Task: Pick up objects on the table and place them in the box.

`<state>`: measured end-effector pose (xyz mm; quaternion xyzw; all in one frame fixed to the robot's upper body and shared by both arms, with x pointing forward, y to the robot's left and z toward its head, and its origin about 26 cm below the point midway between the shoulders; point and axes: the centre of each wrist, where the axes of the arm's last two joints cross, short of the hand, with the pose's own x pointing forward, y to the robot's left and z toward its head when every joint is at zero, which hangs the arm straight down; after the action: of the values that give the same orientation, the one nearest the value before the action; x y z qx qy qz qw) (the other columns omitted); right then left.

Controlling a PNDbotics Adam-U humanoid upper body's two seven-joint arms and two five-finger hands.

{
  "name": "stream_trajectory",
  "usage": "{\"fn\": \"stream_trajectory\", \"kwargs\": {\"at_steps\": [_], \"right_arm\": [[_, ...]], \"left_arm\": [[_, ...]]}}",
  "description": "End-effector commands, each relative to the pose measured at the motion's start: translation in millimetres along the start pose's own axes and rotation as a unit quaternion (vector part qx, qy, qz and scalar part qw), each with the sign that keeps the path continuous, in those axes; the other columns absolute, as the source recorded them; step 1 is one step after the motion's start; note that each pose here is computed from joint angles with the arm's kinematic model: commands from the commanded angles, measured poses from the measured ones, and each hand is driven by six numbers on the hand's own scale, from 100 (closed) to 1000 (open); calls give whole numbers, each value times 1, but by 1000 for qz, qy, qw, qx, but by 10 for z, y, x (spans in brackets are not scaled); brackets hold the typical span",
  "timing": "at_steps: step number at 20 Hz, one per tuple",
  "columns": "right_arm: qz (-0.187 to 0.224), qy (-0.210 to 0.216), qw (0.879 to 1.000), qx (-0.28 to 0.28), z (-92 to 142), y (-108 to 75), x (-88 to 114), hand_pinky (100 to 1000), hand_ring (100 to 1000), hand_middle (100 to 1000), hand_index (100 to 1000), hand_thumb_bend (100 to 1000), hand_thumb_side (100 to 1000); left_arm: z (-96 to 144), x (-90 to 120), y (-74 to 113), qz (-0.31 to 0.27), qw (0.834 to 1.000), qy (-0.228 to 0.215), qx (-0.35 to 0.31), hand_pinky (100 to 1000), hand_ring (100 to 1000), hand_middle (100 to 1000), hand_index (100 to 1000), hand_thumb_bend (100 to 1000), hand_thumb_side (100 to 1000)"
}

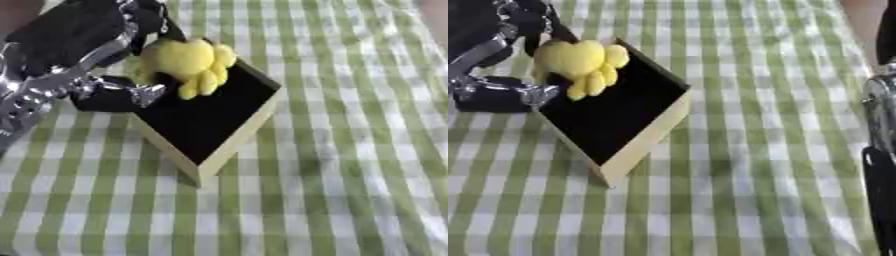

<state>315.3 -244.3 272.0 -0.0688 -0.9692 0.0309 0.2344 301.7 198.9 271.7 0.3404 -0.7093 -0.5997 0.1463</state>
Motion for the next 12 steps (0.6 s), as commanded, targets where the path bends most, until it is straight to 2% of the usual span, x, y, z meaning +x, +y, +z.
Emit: {"fn": "stream_trajectory", "kwargs": {"at_steps": [1,6,12], "right_arm": [[4,-16,1000,-3,-47,-14,72,732,727,617,802,100,1000],[3,-12,1000,-3,-33,-13,65,731,726,616,802,100,1000],[2,-7,1000,-1,-14,-8,55,731,725,615,801,100,1000]], "left_arm": [[6,32,14,-16,1000,1,-15,172,372,386,532,100,100],[-81,126,-4,-24,999,-4,-24,178,372,387,536,100,100],[-272,173,7,-67,997,-22,-22,174,366,386,532,109,100]]}}
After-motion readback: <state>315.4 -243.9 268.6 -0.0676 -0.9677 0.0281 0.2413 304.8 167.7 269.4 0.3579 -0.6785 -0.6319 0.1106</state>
